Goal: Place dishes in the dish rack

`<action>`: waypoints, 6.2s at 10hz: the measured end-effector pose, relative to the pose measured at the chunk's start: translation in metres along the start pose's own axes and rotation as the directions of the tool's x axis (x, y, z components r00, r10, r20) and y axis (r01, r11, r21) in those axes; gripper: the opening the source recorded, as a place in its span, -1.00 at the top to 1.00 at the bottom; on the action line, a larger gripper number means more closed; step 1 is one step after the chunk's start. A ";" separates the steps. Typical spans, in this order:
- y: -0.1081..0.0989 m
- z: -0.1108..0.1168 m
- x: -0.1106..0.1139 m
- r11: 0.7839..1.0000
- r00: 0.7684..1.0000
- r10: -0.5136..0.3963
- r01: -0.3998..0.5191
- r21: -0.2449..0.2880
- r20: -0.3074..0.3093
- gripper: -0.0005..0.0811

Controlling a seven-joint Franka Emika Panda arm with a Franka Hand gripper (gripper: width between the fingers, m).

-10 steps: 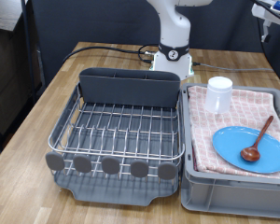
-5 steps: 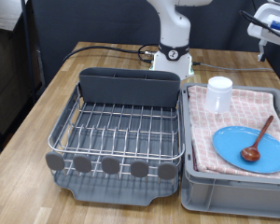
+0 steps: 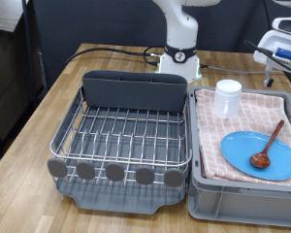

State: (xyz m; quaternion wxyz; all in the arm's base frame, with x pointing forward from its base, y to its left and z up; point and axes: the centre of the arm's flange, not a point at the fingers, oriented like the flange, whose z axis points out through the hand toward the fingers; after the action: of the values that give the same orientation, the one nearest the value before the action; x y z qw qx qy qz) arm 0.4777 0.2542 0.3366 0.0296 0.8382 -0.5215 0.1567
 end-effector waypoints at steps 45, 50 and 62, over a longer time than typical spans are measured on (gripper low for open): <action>0.056 0.001 0.063 0.889 0.896 0.436 -0.443 -0.114 -0.080 0.78; 0.108 -0.008 0.099 0.716 0.722 0.677 -0.691 -0.095 -0.144 0.78; 0.230 0.013 0.169 0.457 0.492 0.845 -0.867 -0.198 -0.207 0.78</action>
State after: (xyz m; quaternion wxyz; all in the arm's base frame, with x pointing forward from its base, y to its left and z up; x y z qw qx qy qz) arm 0.3465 0.0010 0.3475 0.0836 0.4425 -0.8862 0.1087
